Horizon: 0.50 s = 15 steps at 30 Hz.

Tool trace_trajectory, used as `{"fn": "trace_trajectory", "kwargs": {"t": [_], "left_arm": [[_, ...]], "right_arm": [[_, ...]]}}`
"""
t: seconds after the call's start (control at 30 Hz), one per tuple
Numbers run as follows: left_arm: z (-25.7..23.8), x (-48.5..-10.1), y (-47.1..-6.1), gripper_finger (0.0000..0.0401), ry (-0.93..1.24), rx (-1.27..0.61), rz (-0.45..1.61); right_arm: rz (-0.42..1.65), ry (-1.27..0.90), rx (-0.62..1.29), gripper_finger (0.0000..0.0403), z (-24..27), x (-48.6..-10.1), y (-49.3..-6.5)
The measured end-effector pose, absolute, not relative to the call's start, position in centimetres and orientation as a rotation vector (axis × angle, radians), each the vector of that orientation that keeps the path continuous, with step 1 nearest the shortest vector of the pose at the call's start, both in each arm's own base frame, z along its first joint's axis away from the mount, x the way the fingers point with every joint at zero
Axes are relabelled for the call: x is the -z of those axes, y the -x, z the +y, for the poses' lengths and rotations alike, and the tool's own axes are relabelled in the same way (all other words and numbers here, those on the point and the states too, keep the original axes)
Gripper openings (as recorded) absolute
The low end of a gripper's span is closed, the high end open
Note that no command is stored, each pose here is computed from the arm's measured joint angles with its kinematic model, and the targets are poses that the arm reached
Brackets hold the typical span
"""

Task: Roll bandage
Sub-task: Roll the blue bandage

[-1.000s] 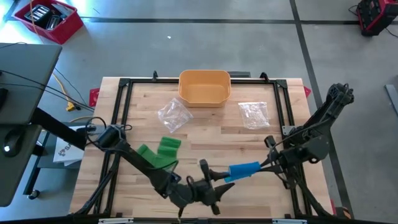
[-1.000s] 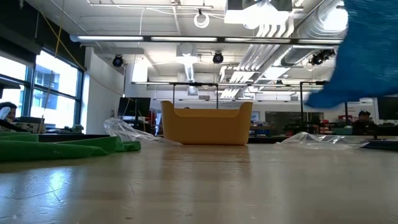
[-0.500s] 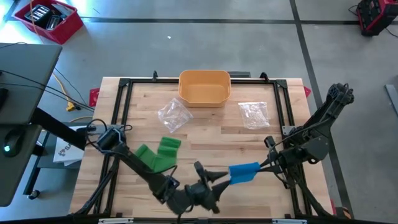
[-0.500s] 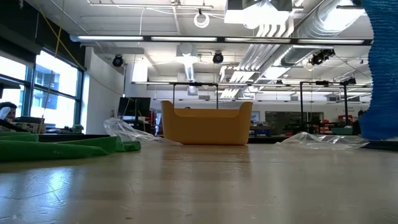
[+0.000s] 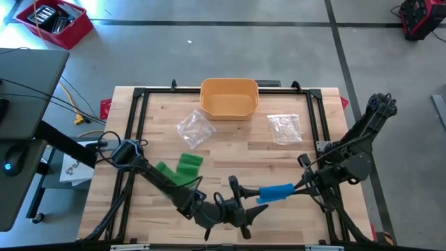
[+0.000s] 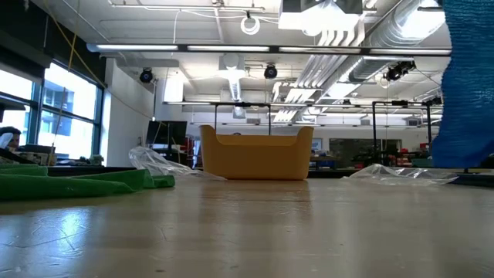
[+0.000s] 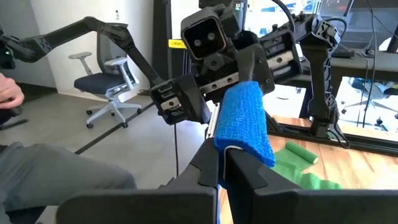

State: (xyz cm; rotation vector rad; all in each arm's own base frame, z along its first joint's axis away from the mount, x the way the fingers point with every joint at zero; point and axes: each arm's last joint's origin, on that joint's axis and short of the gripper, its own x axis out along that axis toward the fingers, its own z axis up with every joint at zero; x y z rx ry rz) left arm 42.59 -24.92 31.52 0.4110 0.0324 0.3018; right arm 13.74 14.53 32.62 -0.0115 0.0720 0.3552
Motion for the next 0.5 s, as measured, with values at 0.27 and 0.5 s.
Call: {"fn": "trace_trajectory", "kwargs": {"t": [0.27, 0.5], "left_arm": [[-23.6, -31.5, -43.4, 0.0191, -0.303, -0.293, 0.013], [-22.8, -31.6, -43.8, 0.0192, -0.23, -0.312, 0.003]], "right_arm": [[0.063, 0.054, -0.358, 0.0003, 14.5, -32.6, -13.7], [0.055, 0.103, -0.357, 0.0063, 14.6, -32.6, -13.8]]}}
